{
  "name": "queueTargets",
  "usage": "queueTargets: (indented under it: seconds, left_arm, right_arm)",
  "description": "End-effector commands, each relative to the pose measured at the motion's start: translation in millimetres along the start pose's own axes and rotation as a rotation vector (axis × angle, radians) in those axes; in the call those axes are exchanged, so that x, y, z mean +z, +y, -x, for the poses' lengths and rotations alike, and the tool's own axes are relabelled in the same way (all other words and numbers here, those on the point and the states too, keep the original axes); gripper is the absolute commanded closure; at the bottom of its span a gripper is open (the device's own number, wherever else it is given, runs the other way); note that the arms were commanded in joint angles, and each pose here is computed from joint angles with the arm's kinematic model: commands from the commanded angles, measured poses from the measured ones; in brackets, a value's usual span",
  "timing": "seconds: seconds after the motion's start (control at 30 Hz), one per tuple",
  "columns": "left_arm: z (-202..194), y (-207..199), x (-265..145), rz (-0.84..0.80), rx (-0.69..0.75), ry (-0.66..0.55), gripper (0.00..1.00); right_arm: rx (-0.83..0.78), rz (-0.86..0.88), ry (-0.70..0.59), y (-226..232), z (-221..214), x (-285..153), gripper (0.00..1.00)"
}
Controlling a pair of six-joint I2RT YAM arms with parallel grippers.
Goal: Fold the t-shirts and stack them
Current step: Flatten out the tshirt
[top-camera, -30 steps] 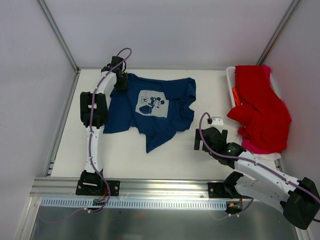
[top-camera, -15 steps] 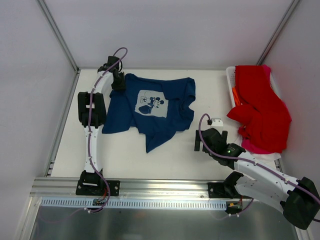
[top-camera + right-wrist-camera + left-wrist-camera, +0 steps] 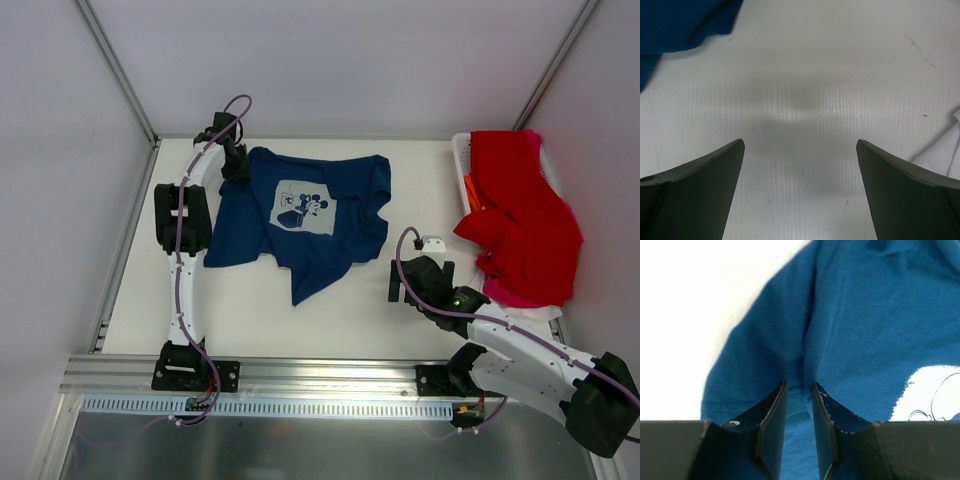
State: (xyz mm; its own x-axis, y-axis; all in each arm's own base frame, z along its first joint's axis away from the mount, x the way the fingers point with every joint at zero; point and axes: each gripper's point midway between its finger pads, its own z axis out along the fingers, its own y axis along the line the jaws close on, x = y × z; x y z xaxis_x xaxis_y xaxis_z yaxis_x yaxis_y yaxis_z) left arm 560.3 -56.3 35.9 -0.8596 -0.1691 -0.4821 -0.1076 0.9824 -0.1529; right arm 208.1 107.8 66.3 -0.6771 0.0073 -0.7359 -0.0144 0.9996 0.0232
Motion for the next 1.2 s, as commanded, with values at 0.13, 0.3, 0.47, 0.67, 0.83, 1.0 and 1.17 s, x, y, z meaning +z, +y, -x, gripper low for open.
queueTargets:
  seconds: [0.13,0.3,0.47,0.67,0.83,1.0,1.17]
  left_arm:
    - [13,8,-10,0.001,-0.047,-0.023,0.75]
    - [13,5,-9,-0.015,-0.041,-0.021,0.79]
    - [13,2,-9,-0.037,-0.031,-0.017,0.79]
    - [12,-1,-7,-0.056,-0.019,-0.012,0.88]
    - [14,-3,-6,-0.061,-0.016,-0.008,1.0]
    - [13,-3,-6,-0.062,-0.015,-0.004,1.0]
    - [17,-3,-21,0.01,0.024,-0.037,1.0]
  right_arm:
    - [0.017,-0.001,-0.025,2,6,0,0.01]
    - [0.013,-0.002,-0.024,2,6,1,0.0]
    - [0.011,-0.003,-0.023,2,5,1,0.0]
    - [0.005,0.001,-0.021,3,5,1,0.01]
    - [0.007,0.002,-0.018,3,5,1,0.01]
    - [0.011,0.005,-0.021,3,5,1,0.01]
    - [0.008,0.002,-0.03,2,7,0,0.0]
